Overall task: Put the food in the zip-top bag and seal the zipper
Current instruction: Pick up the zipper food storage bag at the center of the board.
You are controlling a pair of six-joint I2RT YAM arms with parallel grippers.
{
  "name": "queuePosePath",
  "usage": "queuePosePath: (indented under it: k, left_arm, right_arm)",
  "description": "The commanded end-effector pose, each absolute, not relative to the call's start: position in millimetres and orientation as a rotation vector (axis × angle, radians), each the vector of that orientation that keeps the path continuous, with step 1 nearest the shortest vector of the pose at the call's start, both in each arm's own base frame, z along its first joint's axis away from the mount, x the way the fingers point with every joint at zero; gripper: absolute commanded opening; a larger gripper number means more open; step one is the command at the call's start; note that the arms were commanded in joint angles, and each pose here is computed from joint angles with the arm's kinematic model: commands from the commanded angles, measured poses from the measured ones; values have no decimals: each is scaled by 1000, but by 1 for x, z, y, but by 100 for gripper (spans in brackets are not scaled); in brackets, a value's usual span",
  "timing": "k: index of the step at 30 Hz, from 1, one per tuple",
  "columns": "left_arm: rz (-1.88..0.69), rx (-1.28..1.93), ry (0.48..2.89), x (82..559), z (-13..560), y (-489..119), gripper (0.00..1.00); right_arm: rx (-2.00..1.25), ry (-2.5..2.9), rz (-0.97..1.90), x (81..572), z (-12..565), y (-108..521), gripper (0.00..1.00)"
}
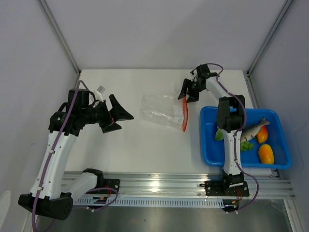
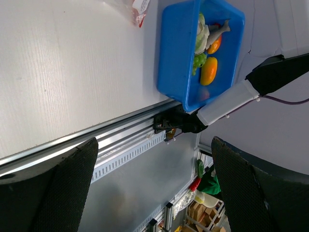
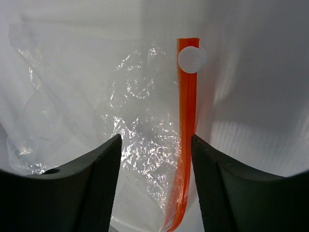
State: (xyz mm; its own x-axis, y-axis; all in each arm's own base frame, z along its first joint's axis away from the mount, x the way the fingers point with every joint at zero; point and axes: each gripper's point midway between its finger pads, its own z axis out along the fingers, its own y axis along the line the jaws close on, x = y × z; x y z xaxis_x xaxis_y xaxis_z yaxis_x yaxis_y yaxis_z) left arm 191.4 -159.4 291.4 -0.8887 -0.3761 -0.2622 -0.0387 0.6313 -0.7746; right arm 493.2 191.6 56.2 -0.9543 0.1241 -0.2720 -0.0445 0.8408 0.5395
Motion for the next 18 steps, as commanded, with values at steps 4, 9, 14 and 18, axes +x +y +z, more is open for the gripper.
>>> queuePosePath:
  k: [4, 9, 14, 18]
  left_arm:
    - [-1186, -287, 2437, 188, 294, -164, 99]
    - [-1196, -282, 2441, 186, 293, -166, 99]
    - [-1196, -280, 2446, 185, 291, -167, 99]
    - [-1182, -277, 2457, 185, 289, -168, 100]
  right_arm:
    - [36, 2678, 946, 488, 69, 213, 57]
    - [41, 2679, 1016, 481, 64, 221, 54]
    - [34, 2665, 1072, 477, 64, 227, 42]
    - [12, 2631, 1151, 475, 73, 237, 20]
